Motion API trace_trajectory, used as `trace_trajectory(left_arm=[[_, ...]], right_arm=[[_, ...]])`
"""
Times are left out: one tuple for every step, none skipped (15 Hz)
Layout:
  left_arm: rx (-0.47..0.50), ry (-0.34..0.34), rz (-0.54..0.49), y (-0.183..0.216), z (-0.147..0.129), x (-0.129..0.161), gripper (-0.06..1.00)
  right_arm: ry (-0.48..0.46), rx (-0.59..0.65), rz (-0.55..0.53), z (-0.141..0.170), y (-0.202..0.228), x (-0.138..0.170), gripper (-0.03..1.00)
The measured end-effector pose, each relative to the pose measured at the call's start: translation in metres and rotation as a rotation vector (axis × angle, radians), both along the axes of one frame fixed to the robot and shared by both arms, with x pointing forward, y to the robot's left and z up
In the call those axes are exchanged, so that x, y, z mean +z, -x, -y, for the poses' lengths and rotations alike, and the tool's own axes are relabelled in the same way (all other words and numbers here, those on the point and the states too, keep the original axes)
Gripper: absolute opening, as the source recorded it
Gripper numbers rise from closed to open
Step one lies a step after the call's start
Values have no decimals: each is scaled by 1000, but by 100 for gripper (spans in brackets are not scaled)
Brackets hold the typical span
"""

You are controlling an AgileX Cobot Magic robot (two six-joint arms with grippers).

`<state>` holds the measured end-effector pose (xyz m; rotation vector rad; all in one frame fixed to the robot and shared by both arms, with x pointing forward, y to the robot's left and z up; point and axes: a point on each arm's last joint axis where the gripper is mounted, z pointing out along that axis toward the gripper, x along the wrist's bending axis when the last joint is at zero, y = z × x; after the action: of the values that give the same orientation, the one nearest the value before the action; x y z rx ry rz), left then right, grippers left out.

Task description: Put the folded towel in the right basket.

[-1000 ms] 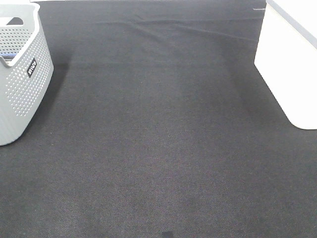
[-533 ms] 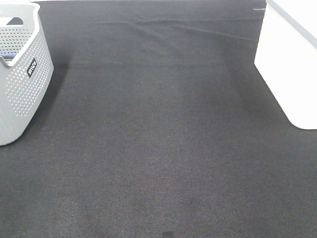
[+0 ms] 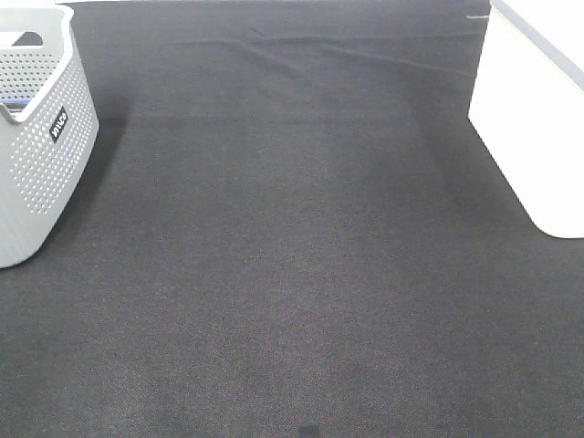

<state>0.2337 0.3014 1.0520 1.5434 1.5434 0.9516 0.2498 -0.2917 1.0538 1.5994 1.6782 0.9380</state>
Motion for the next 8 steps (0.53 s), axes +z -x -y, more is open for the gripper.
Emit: trace_trajectory(left_arm=[[0,0,0,0,0,0,97],[0,0,0,0,0,0,97],[0,0,0,0,0,0,97],[0,0,0,0,0,0,97],[0,0,0,0,0,0,97],[0,0,0,0,0,0,97],[0,0,0,0,0,0,97],[0,0,0,0,0,0,97]], right_arm=[[-2,1,0,0,0,0,67],[-2,1,4,0,1,0,67],[-2,1,17,0,3,0,67],[-1,1,46,0,7,0,67],[-1,1,83,0,13,0,67],[-1,1,83,0,13,0,67],[-2,1,108,0,17,0,67],[-2,1,115,0,18,0,67]])
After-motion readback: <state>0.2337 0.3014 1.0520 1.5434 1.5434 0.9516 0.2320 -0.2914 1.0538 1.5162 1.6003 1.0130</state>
